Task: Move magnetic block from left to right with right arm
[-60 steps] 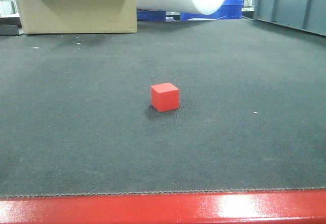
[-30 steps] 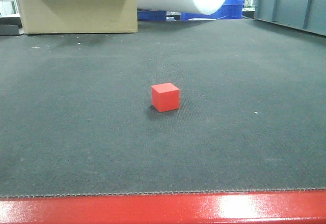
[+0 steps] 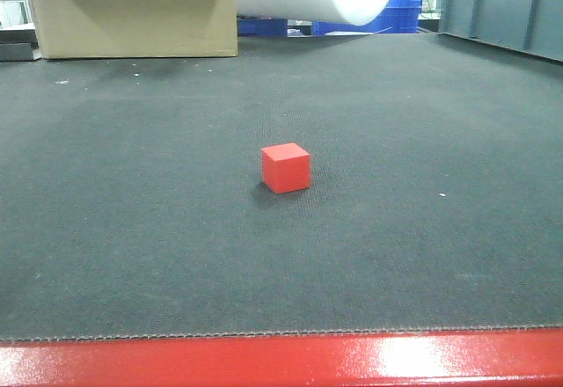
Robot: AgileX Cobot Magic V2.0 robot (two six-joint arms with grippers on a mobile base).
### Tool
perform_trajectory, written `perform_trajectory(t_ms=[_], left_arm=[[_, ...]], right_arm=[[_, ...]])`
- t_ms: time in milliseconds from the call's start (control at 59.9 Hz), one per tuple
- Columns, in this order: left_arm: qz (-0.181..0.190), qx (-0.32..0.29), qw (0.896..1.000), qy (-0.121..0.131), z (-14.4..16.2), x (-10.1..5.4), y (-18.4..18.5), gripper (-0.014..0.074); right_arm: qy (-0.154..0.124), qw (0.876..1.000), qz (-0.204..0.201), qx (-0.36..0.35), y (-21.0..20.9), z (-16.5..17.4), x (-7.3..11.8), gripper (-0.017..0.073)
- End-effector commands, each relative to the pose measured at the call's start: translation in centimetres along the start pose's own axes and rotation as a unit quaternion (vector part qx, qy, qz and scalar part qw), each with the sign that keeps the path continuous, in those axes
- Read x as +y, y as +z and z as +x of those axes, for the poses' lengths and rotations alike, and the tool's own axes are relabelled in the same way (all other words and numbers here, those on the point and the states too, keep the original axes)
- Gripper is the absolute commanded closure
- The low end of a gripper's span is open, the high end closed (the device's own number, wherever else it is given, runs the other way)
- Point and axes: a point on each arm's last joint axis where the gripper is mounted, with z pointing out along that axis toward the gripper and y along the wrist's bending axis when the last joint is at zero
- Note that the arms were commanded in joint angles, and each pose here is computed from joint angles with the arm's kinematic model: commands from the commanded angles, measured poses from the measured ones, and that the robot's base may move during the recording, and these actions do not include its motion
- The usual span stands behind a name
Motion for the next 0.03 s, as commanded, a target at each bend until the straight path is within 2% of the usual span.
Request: perform_trajectory(t_ms=[0, 17], left_arm=[[0.004, -0.046, 0.999, -0.003, -0.57, -0.04, -0.11, 0.0710], [0.004, -0.046, 0.999, -0.003, -0.57, -0.04, -0.11, 0.0709]], right_arm=[[-0.003, 0.998, 0.006, -0.058, -0.23, -1.11, -0.09, 0.0490], [-0.003, 0.998, 0.006, -0.058, -0.23, -1.11, -0.09, 0.0490]])
